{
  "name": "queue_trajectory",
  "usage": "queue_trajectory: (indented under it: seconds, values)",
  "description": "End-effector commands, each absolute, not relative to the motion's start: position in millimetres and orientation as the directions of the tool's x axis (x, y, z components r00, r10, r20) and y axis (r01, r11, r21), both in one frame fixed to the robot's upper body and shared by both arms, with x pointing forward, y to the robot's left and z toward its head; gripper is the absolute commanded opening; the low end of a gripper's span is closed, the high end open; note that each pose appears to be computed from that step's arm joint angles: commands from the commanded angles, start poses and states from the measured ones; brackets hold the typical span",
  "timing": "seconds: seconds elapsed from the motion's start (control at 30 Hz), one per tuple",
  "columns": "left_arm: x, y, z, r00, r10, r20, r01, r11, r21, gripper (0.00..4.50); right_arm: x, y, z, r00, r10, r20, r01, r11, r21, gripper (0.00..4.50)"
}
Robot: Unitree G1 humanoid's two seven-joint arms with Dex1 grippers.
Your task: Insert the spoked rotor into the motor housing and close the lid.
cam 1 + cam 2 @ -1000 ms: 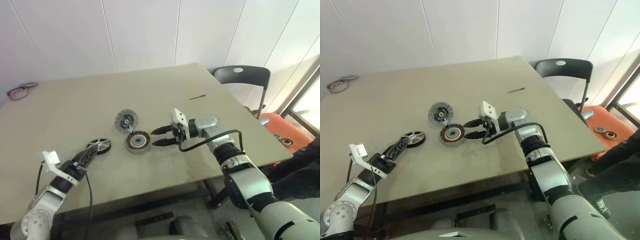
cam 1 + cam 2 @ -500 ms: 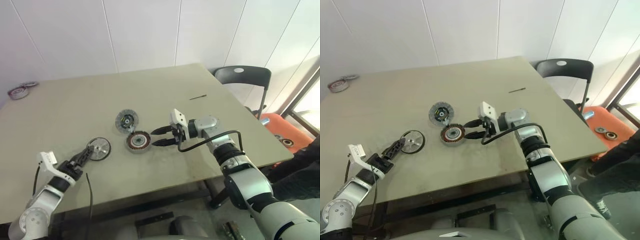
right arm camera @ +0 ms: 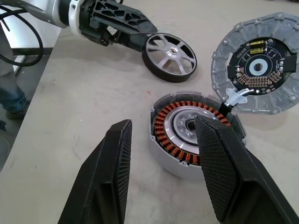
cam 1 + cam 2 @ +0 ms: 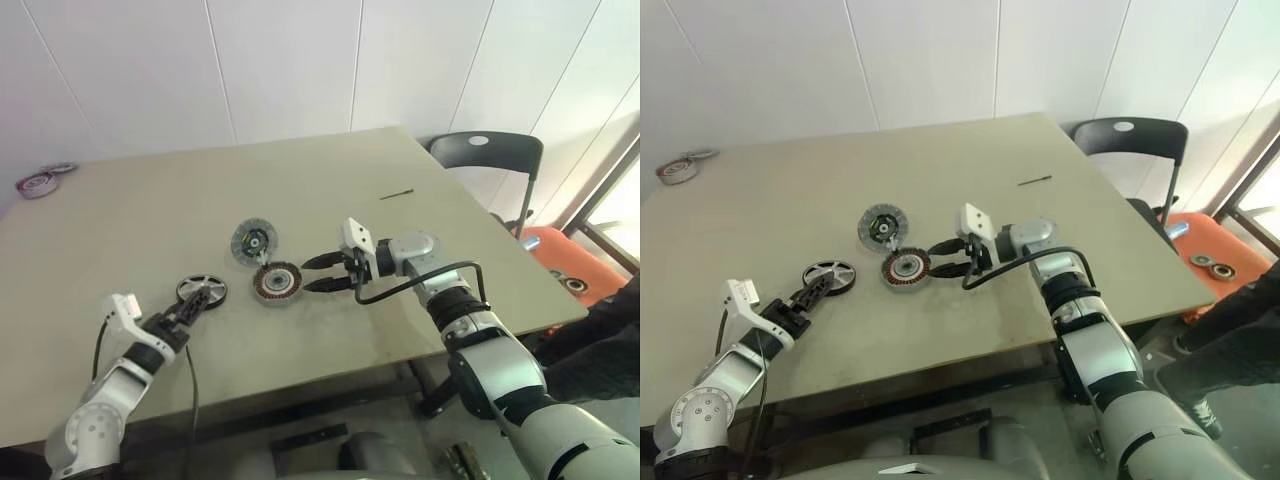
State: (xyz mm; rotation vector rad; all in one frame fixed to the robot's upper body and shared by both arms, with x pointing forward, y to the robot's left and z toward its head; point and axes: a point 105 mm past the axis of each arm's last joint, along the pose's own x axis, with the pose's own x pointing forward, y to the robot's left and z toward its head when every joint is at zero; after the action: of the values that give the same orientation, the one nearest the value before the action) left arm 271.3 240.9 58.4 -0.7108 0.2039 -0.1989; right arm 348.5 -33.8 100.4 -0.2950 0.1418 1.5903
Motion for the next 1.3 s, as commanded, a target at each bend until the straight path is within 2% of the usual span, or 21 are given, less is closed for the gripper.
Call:
queue_trajectory:
  seconds: [0.03, 0.47, 1.3]
  values:
    - [280, 229, 87, 0.963, -0.263, -0.055, 0.167, 0.749, -0.641, 4.50, 350, -32, 112, -0.009, 0.965, -0.263, -0.988, -0.050, -0.148, 2.23]
    - [282, 213, 116, 0.966, -0.255, -0.047, 0.168, 0.751, -0.638, 4.50, 352, -33, 109, 0.013, 0.963, -0.271, -0.988, -0.030, -0.154, 2.23]
    - [273, 207, 113, 0.960, -0.272, -0.067, 0.168, 0.751, -0.639, 4.50, 357, -34, 106, 0.042, 0.953, -0.302, -0.984, -0.013, -0.176, 2.23]
